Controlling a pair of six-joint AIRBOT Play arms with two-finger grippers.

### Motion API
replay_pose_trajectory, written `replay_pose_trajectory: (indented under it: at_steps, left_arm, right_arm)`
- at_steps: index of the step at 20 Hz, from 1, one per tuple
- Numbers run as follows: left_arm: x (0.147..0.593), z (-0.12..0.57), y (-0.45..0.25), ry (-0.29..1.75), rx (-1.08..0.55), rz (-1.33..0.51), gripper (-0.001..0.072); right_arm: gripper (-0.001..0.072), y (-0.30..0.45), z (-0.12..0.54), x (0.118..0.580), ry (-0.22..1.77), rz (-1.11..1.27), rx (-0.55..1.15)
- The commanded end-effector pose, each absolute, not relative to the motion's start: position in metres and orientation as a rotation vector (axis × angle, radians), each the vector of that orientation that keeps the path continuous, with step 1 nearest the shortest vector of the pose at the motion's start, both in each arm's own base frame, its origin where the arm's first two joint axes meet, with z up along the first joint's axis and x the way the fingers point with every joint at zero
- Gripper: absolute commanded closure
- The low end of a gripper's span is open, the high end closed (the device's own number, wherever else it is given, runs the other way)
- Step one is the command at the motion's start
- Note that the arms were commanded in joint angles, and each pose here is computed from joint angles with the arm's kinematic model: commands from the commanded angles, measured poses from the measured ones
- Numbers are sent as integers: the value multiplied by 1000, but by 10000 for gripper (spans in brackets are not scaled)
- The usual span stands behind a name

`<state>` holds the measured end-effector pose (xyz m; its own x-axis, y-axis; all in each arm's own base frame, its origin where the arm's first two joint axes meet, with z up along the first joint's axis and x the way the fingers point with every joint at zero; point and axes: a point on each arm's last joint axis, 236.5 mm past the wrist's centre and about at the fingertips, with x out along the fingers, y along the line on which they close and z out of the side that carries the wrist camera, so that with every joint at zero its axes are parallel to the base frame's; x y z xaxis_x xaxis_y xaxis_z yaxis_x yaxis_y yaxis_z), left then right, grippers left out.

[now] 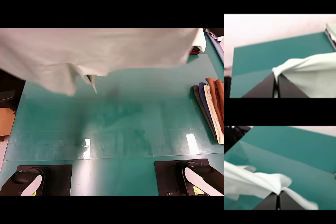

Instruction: Fold the shirts.

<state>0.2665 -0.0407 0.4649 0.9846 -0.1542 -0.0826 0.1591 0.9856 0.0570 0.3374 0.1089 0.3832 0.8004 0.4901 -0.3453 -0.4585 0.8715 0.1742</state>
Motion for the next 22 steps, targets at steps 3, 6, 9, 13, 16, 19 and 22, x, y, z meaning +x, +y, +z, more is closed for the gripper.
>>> replay_pose_trajectory:
  at_steps: [3, 6, 9, 13, 16, 19, 22]
  left_arm:
    - [240, 475, -38, 45, 65, -158, 684]
    - [287, 392, -49, 354, 81, -191, 683]
    - [335, 271, -75, 730, 83, -289, 683]
    - [393, 119, -108, 997, 18, -387, 683]
    - [439, 51, -107, 1033, 19, -356, 683]
    - [477, 45, -105, 922, 1, -310, 683]
    - [498, 65, -101, 819, -4, -285, 660]
  right_arm:
    - [693, 89, 398, 308, 410, 439, 111]
    - [693, 88, 342, 332, 595, 431, 212]
    - [693, 90, 241, 360, 896, 440, 292]
    - [693, 103, 94, 388, 1253, 428, 407]
    - [692, 106, 33, 423, 1285, 379, 449]
    - [692, 100, 17, 458, 1198, 322, 476]
    - [429, 86, 41, 485, 1087, 293, 469]
